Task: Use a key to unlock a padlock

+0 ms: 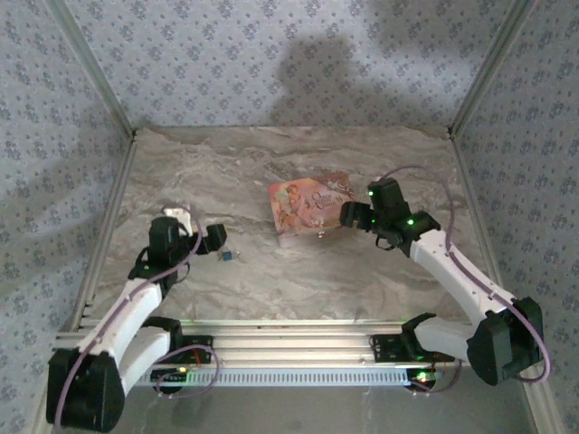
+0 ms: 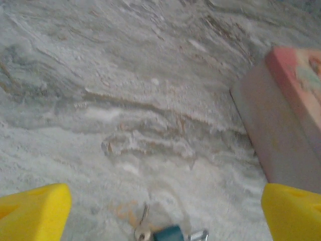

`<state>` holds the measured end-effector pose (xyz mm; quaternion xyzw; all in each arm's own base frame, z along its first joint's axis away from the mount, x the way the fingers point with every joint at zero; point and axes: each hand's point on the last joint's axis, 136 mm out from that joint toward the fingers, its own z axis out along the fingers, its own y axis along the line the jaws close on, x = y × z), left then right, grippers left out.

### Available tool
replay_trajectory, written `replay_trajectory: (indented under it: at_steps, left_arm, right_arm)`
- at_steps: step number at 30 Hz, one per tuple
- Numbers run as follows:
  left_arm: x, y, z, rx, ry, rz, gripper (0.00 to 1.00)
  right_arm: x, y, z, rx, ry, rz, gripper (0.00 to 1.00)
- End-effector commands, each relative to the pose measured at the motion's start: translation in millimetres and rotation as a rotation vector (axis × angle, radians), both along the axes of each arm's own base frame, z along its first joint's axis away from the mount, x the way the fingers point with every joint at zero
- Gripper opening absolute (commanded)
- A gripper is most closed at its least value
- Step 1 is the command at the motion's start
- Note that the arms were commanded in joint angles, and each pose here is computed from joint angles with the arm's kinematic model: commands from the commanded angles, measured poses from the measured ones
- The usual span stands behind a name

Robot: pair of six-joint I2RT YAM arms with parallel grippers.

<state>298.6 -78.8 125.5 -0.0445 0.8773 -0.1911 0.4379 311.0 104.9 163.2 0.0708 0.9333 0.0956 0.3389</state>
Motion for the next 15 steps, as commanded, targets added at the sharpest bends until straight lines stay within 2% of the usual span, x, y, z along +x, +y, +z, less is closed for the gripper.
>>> replay_trajectory:
  at_steps: [1,6,10,13,15]
  left_arm:
    - [28,11,21,0.074,-0.030,0.038,0.98]
    - [61,40,18,0.275,-0.076,0.099,0.98]
    - [62,69,-5,0.417,-0.049,0.147,0.98]
    - [57,88,-23,0.400,-0.095,0.233,0.98]
    - [58,96,-19,0.397,-0.127,0.269,0.98]
  right_arm:
    - [11,-42,-5,-0.144,-0.036,-0.072,1.00]
    - [37,-83,-1,-0.327,-0.201,-0.159,1.00]
    - [44,-96,-10,-0.439,-0.229,-0.154,1.00]
    - [51,-97,-18,-0.460,-0.311,-0.145,1.00]
    - [52,-98,-22,-0.447,-0.380,-0.149,1.00]
